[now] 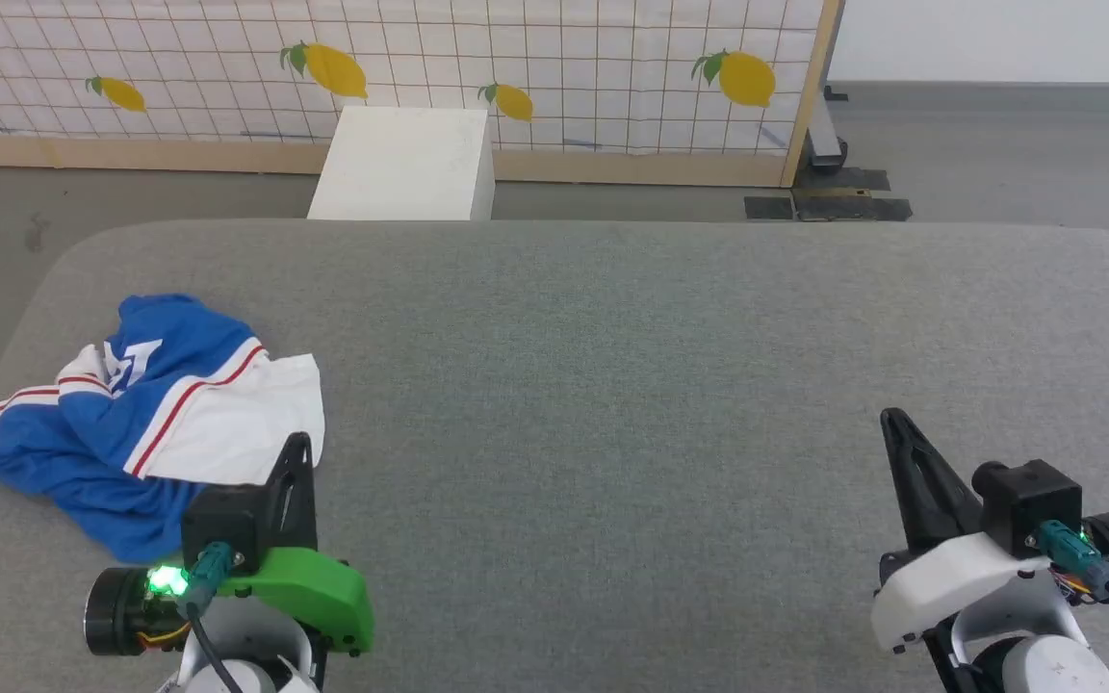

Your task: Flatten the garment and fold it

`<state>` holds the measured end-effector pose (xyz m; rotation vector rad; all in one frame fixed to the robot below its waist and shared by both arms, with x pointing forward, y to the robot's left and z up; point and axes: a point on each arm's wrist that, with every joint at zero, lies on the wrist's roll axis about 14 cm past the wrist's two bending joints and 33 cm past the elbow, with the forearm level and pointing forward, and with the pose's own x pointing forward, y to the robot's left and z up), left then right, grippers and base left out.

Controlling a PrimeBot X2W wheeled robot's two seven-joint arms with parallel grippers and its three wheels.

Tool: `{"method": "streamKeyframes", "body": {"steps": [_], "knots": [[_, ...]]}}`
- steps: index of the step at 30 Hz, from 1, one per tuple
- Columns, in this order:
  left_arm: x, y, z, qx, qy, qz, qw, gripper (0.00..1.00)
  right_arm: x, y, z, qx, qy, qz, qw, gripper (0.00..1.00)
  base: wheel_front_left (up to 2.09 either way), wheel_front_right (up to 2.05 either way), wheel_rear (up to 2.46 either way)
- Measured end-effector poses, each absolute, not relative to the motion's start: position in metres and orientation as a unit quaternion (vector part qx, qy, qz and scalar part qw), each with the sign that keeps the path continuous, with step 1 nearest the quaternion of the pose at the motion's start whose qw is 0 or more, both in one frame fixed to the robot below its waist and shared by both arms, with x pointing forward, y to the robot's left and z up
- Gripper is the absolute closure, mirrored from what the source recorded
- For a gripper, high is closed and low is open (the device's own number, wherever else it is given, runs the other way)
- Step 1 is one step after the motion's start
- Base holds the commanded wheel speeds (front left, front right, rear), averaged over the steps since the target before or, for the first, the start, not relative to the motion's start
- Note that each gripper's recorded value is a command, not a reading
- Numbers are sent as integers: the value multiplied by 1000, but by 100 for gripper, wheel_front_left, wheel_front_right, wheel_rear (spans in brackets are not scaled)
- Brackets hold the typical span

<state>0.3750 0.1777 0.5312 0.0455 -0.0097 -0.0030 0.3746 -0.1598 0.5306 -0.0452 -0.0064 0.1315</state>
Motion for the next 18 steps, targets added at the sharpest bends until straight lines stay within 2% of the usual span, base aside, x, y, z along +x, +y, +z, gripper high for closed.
{"method": "streamKeyframes", "body": {"steps": [18], "knots": [[375,178,531,23,-5,-2,1000,100,375,-160,531,-23,-3,66,998,100,0,0,0]]}}
